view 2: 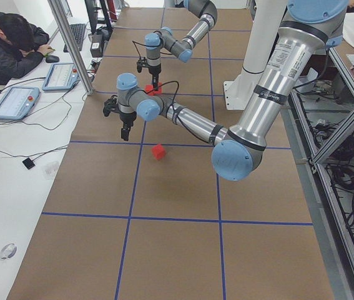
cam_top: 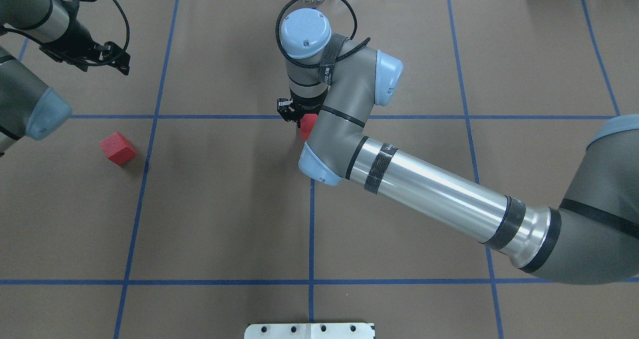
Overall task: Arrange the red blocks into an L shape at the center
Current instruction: 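Place the held cube against the center cube's near side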
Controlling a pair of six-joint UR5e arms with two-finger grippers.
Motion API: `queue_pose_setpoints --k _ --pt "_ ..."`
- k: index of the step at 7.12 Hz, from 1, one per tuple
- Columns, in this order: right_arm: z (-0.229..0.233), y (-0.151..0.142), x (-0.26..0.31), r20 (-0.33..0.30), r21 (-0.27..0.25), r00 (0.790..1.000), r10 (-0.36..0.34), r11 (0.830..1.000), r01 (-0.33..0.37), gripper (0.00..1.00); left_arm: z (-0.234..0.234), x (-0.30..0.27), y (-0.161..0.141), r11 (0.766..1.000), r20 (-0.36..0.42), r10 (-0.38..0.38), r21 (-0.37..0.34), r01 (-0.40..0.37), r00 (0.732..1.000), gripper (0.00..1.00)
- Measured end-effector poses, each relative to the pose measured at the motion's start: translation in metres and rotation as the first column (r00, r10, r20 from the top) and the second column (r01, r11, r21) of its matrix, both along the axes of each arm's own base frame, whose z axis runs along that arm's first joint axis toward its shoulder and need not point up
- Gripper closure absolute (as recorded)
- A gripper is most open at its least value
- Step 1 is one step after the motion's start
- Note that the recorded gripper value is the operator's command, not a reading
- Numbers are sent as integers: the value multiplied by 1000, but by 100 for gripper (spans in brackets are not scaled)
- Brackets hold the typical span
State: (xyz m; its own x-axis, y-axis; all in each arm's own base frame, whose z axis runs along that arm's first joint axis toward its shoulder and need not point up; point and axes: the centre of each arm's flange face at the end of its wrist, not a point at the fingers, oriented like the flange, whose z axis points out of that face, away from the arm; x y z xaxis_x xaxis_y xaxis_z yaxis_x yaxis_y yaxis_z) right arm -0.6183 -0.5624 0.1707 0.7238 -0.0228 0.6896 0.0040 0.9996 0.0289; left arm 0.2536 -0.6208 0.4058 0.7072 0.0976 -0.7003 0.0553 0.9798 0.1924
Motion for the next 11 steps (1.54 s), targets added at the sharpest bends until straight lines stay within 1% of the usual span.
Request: queue_pose_setpoints --k 5,11 --pt "6 -2 -2 -11 -8 1000 0 1000 0 100 0 1 0 1000 0 0 -2 0 1000 0" --pt "13 -6 -8 8 6 1000 0 1000 0 100 0 0 0 1000 1 -1 0 1 1000 0"
